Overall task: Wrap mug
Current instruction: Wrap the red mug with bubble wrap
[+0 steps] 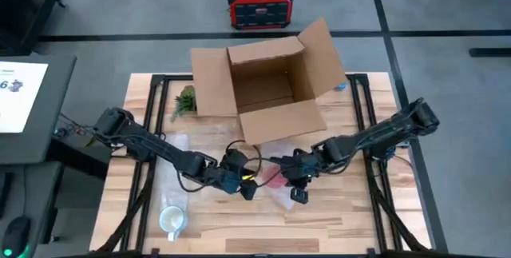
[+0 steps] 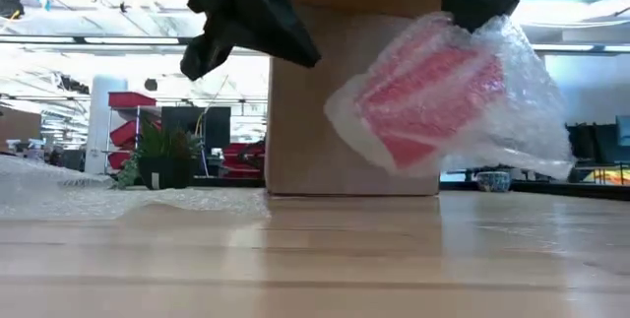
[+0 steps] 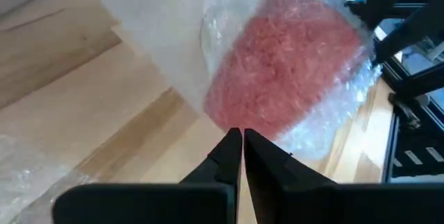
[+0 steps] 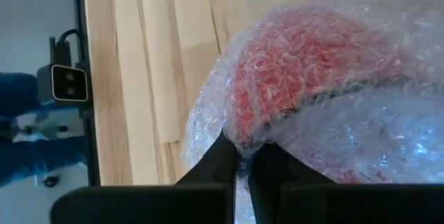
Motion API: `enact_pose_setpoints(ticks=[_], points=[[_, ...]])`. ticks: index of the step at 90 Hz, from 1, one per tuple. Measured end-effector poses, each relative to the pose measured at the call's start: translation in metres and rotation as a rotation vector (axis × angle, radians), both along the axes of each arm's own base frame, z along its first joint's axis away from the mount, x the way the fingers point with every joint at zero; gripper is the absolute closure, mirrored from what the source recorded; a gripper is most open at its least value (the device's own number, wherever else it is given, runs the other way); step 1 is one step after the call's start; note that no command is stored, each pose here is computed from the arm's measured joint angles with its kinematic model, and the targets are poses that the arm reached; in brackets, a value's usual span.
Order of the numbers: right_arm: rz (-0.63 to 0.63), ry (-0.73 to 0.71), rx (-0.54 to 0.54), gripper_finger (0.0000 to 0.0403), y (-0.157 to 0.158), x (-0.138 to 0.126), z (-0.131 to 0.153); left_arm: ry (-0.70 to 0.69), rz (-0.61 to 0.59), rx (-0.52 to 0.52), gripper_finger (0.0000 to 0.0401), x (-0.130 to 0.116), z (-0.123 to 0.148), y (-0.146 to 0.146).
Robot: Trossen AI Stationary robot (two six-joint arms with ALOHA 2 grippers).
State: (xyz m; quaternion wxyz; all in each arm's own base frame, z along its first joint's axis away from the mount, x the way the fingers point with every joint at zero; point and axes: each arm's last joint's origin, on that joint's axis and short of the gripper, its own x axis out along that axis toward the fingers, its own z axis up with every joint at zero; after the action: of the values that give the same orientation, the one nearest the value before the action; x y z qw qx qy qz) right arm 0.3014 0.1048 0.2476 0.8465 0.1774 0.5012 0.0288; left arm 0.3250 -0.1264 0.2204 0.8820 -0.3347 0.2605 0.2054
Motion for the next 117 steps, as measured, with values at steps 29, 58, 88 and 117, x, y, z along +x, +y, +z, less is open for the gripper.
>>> enact_pose_setpoints(ticks=[29, 58, 88, 117], points=[[0.096, 0.244, -0.092, 0.0402, 0.004, -0.008, -0.005, -0.003, -0.002, -0.005, 0.0401, -0.001, 0.0, -0.003], [0.354, 0.498, -0.195, 0.0389, 0.025, 0.017, -0.024, 0.001, -0.012, -0.012, 0.0401, -0.002, 0.0, -0.004], [0.435, 0.434, -0.184, 0.0301, 0.035, 0.031, -0.014, 0.003, -0.03, -0.028, 0.0401, -0.002, 0.0, -0.006], [0.342, 0.295, -0.14, 0.0277, 0.024, 0.003, 0.046, -0.001, -0.031, -0.029, 0.0401, -0.002, 0.0, -0.006]])
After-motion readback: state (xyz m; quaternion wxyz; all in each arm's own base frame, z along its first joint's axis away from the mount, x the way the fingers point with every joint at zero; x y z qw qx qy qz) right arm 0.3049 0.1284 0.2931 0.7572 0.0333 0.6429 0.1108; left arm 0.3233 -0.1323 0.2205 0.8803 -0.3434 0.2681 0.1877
